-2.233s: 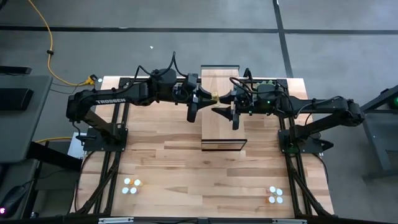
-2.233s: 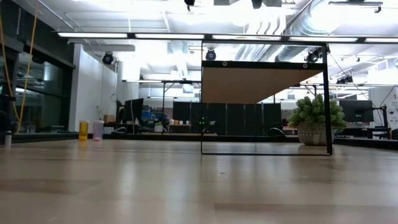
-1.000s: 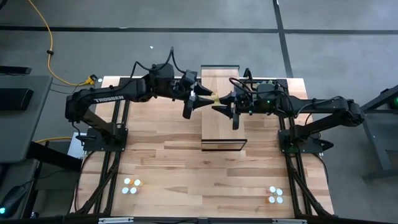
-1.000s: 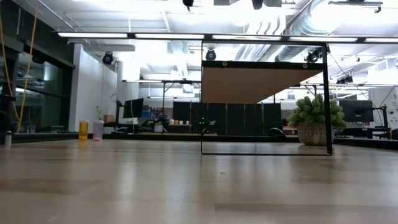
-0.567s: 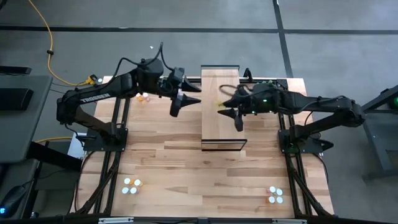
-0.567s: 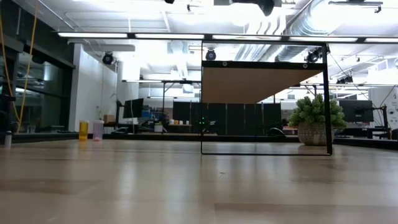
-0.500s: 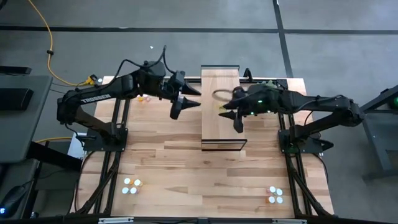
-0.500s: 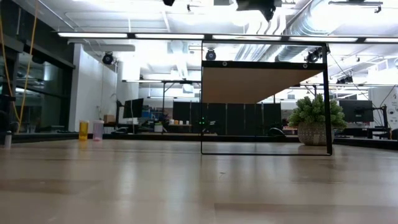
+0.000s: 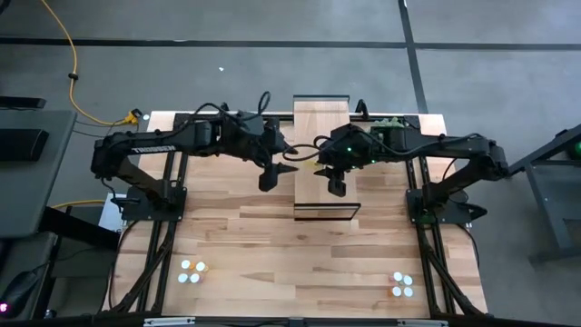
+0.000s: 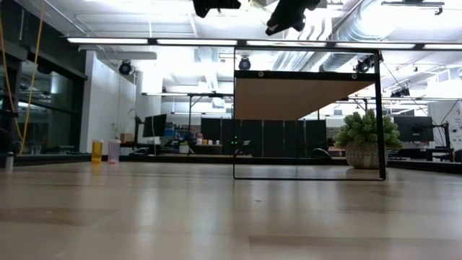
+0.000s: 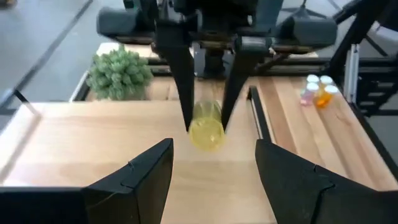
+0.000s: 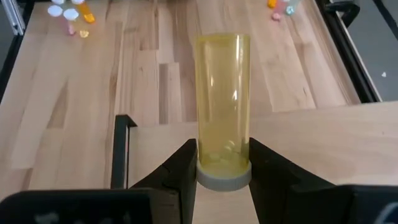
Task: Pick and place medicine bottles onto shelf by color
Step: Put the top yellow pill bottle on the shelf
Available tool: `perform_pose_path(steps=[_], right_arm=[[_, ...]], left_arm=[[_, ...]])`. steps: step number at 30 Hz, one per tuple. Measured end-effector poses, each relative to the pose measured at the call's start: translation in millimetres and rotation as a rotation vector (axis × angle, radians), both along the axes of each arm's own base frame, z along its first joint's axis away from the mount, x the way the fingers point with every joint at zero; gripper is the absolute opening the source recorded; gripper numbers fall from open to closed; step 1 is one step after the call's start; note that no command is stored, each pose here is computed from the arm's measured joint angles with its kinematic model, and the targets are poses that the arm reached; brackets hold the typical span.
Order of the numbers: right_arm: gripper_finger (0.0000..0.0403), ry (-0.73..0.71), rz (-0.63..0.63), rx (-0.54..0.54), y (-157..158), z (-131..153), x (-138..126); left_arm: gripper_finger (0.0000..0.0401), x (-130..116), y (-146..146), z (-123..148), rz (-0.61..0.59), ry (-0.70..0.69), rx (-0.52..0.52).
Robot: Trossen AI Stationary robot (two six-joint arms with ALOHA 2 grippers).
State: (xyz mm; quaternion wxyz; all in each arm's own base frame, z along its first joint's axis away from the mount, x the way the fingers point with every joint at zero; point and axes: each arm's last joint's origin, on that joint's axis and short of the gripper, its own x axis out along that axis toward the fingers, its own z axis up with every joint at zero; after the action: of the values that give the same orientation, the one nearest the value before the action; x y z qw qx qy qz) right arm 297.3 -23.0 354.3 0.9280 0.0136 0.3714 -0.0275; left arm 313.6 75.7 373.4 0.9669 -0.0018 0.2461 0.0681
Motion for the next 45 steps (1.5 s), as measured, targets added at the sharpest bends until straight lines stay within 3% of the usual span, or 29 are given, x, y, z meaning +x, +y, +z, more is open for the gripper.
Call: perform_pose_path(steps=[14,27,45], right_arm=[[0.0103,-0.011,0.017,0.015,1,1,1],[0.0103,0.016,0.016,0.017,1,-1,-1],[0.0103,0.015,0.019,0.020,1,-1,-1]], left_arm=[[0.0219,31,-6,-25,-0.033,0.030,0.012],[0.0218,34,-9,-19,-0.043,-0.031,0.023],[0.0157,34,-10,-19,-0.047,-0.035,0.020]])
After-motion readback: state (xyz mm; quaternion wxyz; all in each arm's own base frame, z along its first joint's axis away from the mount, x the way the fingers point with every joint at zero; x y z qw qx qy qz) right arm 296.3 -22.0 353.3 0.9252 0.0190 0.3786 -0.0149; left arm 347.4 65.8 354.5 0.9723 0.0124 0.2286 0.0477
